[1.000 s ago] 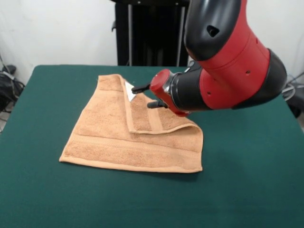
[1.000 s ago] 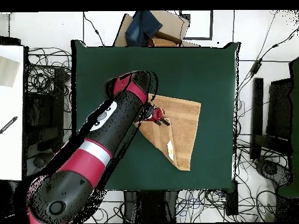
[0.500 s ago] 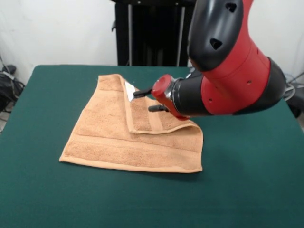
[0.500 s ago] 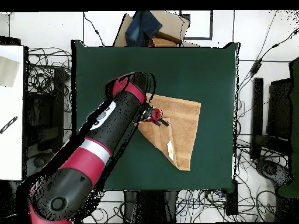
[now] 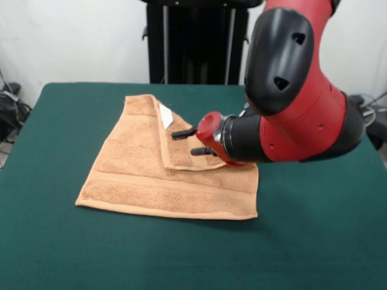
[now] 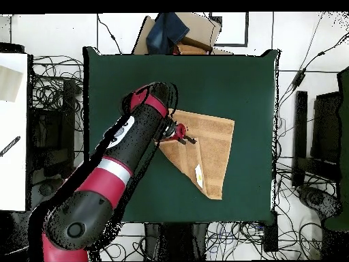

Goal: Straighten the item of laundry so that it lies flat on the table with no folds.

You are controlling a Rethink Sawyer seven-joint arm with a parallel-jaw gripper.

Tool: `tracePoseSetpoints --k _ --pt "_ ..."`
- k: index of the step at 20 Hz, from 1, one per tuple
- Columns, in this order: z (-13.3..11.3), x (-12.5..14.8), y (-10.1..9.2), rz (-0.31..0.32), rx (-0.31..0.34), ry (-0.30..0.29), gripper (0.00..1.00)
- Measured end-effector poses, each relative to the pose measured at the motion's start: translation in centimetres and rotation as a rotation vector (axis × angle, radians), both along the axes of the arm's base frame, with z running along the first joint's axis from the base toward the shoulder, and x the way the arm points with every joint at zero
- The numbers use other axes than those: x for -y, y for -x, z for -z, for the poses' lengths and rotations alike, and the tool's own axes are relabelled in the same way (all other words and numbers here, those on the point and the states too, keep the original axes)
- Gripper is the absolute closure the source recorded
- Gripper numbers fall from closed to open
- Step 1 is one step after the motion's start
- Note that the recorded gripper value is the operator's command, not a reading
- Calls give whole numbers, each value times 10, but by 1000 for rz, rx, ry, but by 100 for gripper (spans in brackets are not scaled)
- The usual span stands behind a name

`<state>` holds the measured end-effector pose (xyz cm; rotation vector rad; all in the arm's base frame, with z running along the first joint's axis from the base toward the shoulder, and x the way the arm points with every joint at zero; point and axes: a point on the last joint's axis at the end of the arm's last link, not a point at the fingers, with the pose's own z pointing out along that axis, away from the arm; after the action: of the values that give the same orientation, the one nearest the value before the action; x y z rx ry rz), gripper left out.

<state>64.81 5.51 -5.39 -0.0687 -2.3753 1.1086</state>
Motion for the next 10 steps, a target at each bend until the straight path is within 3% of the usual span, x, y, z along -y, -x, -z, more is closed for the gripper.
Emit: tracePoseSetpoints --k 10 --pt "24 9 1 -4 -22 -5 0"
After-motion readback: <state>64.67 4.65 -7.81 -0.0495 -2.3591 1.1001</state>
